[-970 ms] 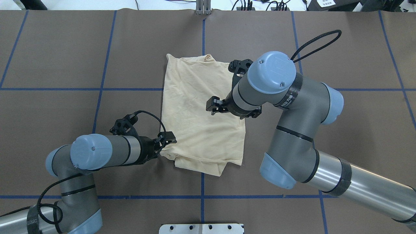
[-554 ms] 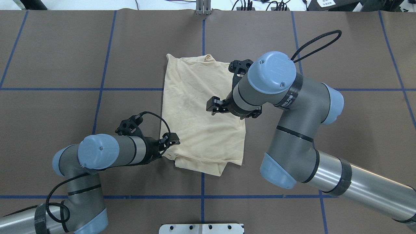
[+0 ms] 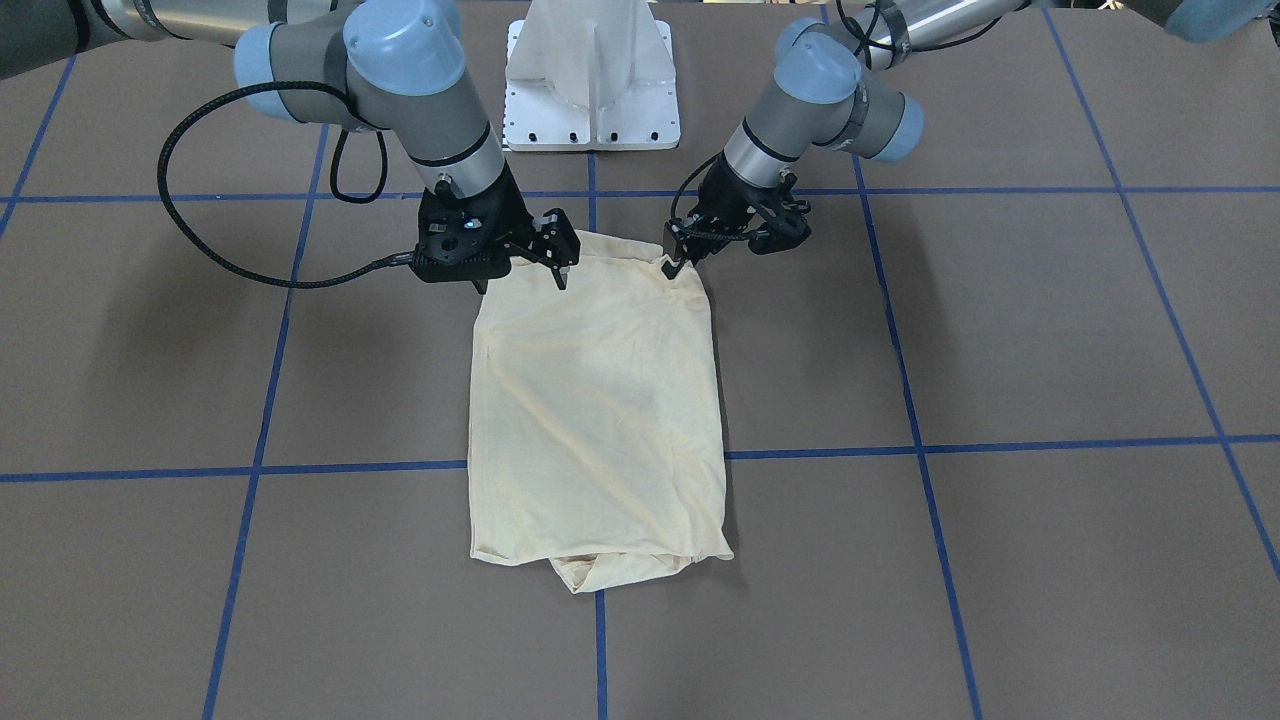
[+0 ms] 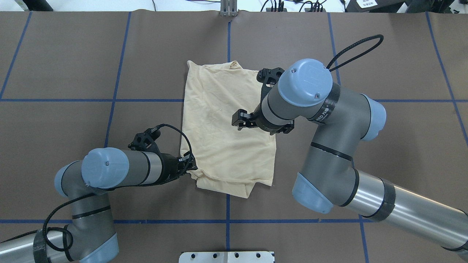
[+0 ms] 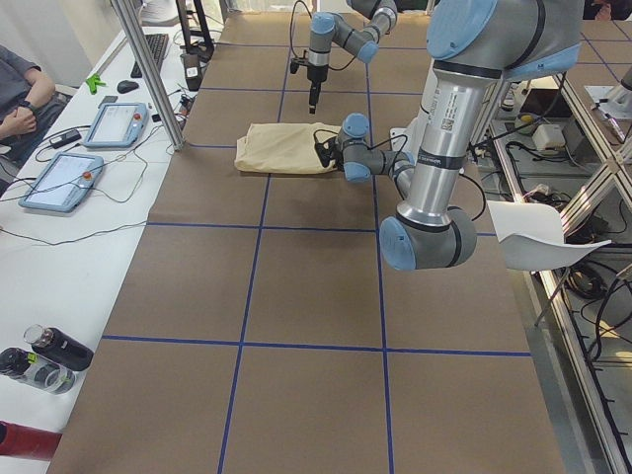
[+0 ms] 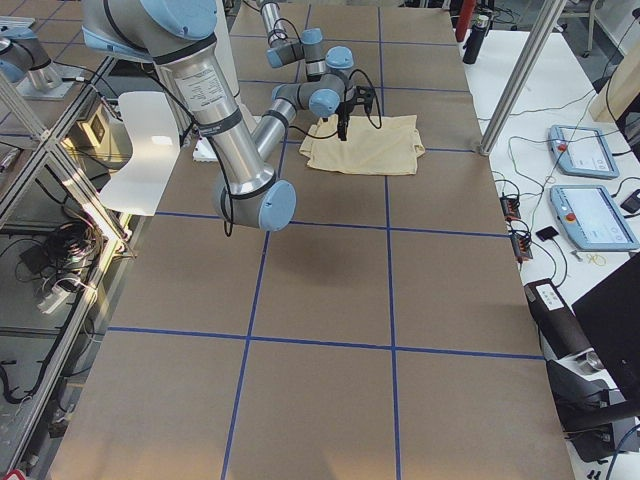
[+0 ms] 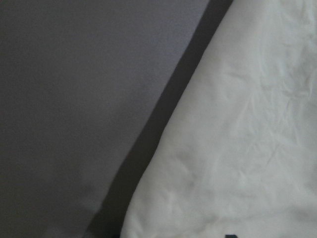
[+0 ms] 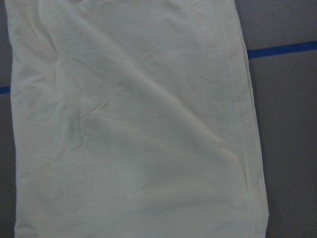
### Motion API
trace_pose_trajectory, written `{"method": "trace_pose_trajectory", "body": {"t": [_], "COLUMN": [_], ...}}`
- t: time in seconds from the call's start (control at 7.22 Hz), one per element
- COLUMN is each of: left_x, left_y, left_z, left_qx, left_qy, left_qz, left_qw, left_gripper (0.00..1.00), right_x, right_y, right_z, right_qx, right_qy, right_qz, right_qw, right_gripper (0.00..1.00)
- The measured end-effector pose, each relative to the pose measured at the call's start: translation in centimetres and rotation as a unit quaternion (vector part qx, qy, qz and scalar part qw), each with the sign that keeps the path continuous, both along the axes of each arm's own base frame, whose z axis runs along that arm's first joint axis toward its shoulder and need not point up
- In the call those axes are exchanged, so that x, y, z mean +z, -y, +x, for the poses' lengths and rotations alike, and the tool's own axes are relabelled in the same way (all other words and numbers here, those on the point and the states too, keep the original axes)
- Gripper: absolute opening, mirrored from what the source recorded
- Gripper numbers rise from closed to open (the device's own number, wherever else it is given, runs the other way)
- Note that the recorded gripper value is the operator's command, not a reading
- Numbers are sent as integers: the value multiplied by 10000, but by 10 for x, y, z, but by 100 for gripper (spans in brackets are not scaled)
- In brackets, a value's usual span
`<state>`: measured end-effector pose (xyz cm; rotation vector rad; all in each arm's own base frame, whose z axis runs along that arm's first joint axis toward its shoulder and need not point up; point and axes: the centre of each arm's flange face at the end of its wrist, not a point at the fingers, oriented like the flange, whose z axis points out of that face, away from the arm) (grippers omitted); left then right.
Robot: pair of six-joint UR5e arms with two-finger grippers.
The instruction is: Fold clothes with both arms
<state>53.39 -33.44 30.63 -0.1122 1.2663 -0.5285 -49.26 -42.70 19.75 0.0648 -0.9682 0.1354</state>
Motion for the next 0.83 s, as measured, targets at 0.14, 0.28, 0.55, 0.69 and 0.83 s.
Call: {"method": "trace_pose_trajectory", "body": {"t": [0.14, 0.28, 0.55, 0.69, 0.83], "left_x": [-1, -2, -4, -5, -5], "left_y": [0, -1, -1, -1, -1], "left_z": [0, -1, -2, -2, -2], "left_qx": [15, 20, 19, 19, 19], "left_qy": [-1, -1, -21, -25, -26], "left_qz": [-5, -10, -6, -5, -5], "left_qw": [10000, 10000, 10000, 10000, 10000], "left_gripper": [0, 0, 0, 0, 0], "right_x": [1, 0, 2, 8, 18], "right_y": [-5, -15, -55, -79, -94], "right_z": [-5, -13, -47, -67, -79], "right_qx": [-15, 5, 399, 629, 779], "right_qy": [1, 17, -2, -55, -136], "right_qz": [-49, -191, -490, -617, -785], "right_qw": [10000, 9998, 9980, 9961, 9938], "right_gripper": [100, 100, 100, 100, 100]}}
